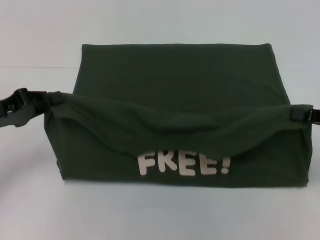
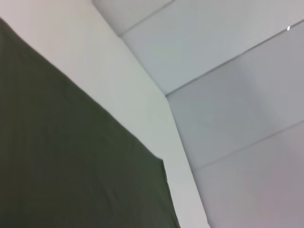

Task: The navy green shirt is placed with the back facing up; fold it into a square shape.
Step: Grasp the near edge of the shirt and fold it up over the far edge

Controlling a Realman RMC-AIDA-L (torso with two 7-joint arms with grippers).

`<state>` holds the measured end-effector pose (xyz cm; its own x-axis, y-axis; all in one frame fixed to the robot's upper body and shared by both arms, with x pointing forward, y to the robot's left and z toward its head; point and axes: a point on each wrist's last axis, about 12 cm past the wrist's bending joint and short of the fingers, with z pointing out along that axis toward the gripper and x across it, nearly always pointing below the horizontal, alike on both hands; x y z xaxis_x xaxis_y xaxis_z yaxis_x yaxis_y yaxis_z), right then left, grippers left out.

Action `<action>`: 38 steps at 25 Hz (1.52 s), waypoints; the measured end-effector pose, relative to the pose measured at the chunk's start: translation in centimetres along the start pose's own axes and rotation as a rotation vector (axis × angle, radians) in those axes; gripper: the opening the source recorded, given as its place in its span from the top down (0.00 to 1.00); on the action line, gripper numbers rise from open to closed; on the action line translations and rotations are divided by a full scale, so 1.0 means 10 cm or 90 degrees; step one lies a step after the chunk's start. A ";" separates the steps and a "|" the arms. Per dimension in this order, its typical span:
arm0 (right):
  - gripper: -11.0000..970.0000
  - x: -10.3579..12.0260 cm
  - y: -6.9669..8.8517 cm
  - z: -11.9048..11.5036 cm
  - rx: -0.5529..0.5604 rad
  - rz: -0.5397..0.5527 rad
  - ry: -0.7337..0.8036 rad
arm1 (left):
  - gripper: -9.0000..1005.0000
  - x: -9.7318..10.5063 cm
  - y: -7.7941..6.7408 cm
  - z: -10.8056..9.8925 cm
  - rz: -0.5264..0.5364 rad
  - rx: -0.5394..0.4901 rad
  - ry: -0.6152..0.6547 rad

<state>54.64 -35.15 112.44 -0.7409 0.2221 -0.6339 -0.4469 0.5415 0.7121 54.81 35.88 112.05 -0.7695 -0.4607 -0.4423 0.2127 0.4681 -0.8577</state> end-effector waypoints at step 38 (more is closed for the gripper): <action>0.92 -0.06 -0.54 0.46 0.285 -0.078 -0.143 | 0.87 0.10 0.26 0.74 0.148 -0.109 -0.164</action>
<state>59.80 -34.47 107.58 -0.5486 0.2775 -0.7887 -0.2291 0.8573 0.4611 59.05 31.09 107.45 -0.5322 -0.4915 -0.6893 0.2429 0.6913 -0.6805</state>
